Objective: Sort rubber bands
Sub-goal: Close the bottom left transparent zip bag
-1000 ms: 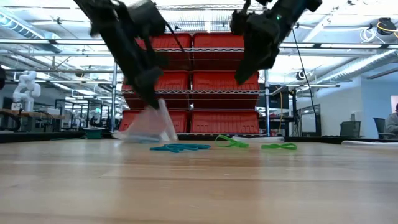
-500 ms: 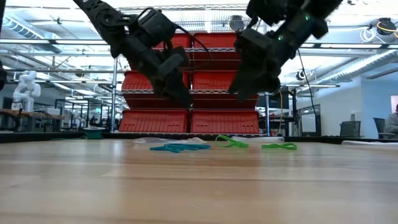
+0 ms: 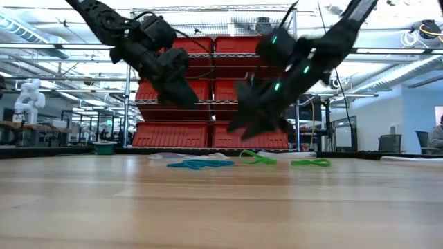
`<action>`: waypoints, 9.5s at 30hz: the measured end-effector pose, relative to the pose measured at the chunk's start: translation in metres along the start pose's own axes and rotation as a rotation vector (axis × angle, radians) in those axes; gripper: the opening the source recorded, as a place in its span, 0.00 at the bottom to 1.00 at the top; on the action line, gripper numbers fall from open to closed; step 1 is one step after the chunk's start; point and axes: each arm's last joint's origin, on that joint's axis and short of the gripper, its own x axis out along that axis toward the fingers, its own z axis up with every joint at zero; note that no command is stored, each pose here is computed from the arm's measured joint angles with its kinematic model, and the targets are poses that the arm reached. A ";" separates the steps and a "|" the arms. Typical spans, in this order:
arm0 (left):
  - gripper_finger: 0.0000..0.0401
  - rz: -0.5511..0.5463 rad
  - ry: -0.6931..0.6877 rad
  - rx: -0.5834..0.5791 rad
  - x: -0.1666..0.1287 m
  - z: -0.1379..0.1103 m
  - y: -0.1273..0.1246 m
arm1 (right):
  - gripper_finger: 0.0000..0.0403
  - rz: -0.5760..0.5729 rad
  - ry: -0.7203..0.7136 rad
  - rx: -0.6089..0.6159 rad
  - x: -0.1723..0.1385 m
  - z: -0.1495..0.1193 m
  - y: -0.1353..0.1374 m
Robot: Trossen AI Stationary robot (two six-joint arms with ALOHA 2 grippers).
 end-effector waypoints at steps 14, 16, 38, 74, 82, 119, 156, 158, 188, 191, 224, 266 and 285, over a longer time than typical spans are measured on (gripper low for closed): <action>0.43 -0.172 -0.076 -0.077 -0.004 -0.014 0.015 | 0.60 -0.031 0.000 0.076 0.081 0.008 -0.001; 0.43 -0.192 -0.078 -0.078 -0.005 -0.014 0.016 | 0.53 -0.036 -0.005 0.058 0.087 0.007 -0.001; 0.08 -0.292 -0.225 0.048 -0.032 0.005 0.011 | 0.01 0.007 0.017 -0.468 -0.018 0.052 0.048; 0.46 -0.320 -0.378 0.115 -0.030 0.025 -0.022 | 0.00 0.060 -0.109 -0.659 -0.139 0.063 0.089; 0.46 -0.398 -0.369 0.151 -0.026 0.024 -0.038 | 0.00 0.063 -0.124 -0.667 -0.139 0.065 0.090; 0.04 -0.363 -0.402 0.242 -0.025 0.030 -0.046 | 0.00 0.070 -0.118 -0.681 -0.139 0.065 0.090; 0.00 -0.324 -0.383 0.324 -0.020 0.026 -0.054 | 0.29 0.186 -0.211 -0.610 -0.110 0.085 0.100; 0.00 -0.325 -0.384 0.325 -0.020 0.026 -0.054 | 0.27 0.180 -0.208 -0.608 -0.109 0.086 0.097; 0.00 -0.327 -0.400 0.333 -0.021 0.027 -0.055 | 0.02 0.210 -0.162 -0.672 -0.111 0.084 0.095; 0.00 -0.327 -0.407 0.335 -0.021 0.028 -0.055 | 0.01 0.207 -0.154 -0.669 -0.116 0.085 0.093; 0.00 -0.274 -0.420 0.329 -0.045 0.031 -0.054 | 0.01 0.043 0.120 -0.621 -0.143 0.069 0.068; 0.00 -0.242 -0.385 0.322 -0.043 0.028 -0.051 | 0.44 0.050 0.085 -0.637 -0.145 0.075 0.070; 0.00 -0.222 -0.386 0.319 -0.044 0.028 -0.047 | 0.03 0.057 0.132 -0.700 -0.127 0.075 0.064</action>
